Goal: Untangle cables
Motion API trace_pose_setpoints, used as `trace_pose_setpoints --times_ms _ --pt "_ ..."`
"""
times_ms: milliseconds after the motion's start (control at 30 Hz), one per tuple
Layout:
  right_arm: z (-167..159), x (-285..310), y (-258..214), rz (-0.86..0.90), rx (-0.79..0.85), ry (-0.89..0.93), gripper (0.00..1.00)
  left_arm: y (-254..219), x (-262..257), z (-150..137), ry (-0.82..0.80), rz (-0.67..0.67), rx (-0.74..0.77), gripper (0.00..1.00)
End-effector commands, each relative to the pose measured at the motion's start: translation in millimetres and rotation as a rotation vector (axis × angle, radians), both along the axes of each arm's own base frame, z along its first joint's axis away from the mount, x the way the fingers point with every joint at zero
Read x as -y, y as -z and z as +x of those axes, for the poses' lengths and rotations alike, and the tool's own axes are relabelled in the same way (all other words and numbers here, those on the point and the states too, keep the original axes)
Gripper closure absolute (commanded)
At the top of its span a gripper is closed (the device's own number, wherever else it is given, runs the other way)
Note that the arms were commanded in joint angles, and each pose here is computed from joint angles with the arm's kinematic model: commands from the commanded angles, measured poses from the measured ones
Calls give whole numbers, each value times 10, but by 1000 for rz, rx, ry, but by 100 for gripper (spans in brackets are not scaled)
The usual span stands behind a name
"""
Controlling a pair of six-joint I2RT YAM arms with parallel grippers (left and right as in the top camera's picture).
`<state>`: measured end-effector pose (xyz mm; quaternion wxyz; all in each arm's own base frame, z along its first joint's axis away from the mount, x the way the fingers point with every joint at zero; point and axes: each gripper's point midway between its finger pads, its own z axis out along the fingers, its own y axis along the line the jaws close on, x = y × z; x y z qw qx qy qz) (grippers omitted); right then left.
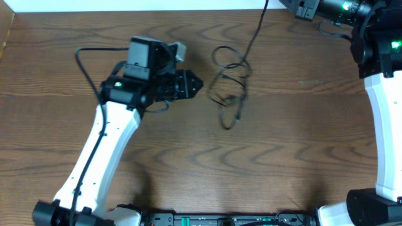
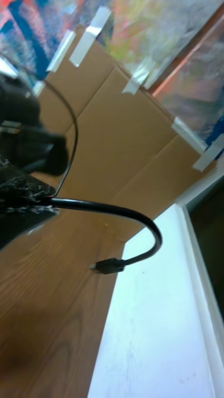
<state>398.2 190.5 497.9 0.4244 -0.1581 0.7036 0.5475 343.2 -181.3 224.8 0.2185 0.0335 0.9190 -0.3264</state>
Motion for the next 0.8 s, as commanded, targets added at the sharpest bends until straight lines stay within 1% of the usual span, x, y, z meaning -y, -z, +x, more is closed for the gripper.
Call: trace_pose_setpoints --times_ms 0,67,233,333,400,600,767 --pt "-194 -76 -245 63 -26 -43 99 52 244 19 66 -20 5 62" --pt "-220 -88 -290 83 -37 -58 99 70 329 35 86 -23 16 61" --pt "-272 -105 -380 114 -47 -89 99 45 483 43 122 -35 50 55" --pt "-313 -115 -456 141 -60 -112 99 2 579 36 144 -45 78 50" --pt "-338 -119 -520 161 -60 -124 99 -26 646 25 161 -51 95 50" --pt "-455 -118 -804 214 23 -165 99 -85 831 -44 209 -68 128 45" --pt "-455 -118 -804 215 21 -166 99 -224 1006 -179 305 -166 132 45"
